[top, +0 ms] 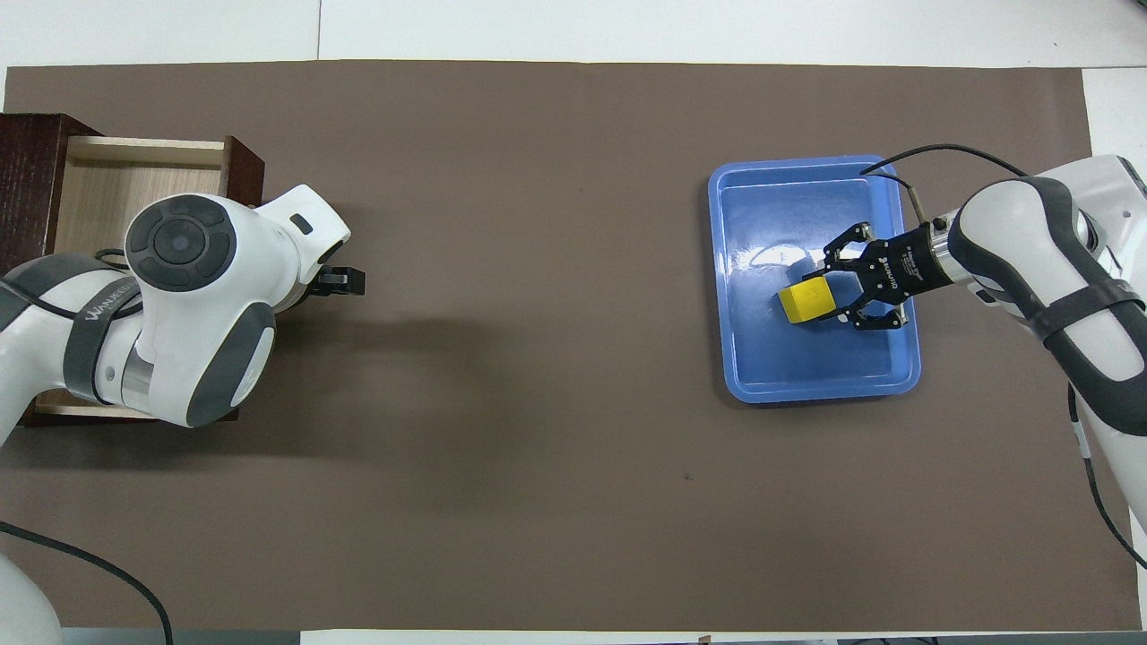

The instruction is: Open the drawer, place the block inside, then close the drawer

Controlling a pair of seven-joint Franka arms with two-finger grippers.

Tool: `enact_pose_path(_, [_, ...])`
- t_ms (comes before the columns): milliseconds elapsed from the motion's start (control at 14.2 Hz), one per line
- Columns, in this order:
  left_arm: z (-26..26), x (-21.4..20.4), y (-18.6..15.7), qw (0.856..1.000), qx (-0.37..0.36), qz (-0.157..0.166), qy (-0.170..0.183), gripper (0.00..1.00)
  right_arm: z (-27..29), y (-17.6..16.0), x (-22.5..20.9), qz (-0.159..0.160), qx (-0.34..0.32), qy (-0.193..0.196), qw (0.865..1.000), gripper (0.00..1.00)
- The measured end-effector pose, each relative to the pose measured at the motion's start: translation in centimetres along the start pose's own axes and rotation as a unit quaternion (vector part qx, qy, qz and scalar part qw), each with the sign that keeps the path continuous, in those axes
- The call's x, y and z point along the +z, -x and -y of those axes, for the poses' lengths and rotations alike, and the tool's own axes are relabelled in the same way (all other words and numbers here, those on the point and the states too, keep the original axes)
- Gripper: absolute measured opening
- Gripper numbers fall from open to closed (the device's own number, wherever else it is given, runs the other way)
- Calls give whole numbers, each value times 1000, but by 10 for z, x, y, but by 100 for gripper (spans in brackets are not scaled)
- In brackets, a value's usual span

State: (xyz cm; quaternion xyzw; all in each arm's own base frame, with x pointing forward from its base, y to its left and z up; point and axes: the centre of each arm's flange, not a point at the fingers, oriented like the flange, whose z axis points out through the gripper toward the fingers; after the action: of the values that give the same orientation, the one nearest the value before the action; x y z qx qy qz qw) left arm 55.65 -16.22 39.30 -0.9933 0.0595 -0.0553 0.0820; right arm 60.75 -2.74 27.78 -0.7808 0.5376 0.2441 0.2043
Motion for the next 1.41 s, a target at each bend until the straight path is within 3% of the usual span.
enact_pose_path(352, [9,-3,-3,1000,-10,6,-2,100,4,3,-3,-3,-4,-3,1000,55])
enact_pose_path(633, [24,-48,-23,999,-28,21,-14,100,18,16,-24,-3,-17,-12,1000,55])
enact_pose_path(774, [29,-77,-32,999,-41,29,-10,100,30,35,-35,-3,-18,-13,1000,55])
enact_pose_path(985, [49,-123,-36,992,-121,41,12,100,55,99,-44,-8,1,-13,1000,55])
enact_pose_path(1196, [80,-159,-23,971,-233,56,22,100,77,176,-48,-15,33,-16,999,55])
enact_pose_path(1267, [83,-163,-19,957,-280,66,27,100,83,198,-48,-16,47,-18,999,55])
enact_pose_path(1407, [79,-166,-16,914,-398,76,28,100,94,239,-45,-17,76,-21,997,55])
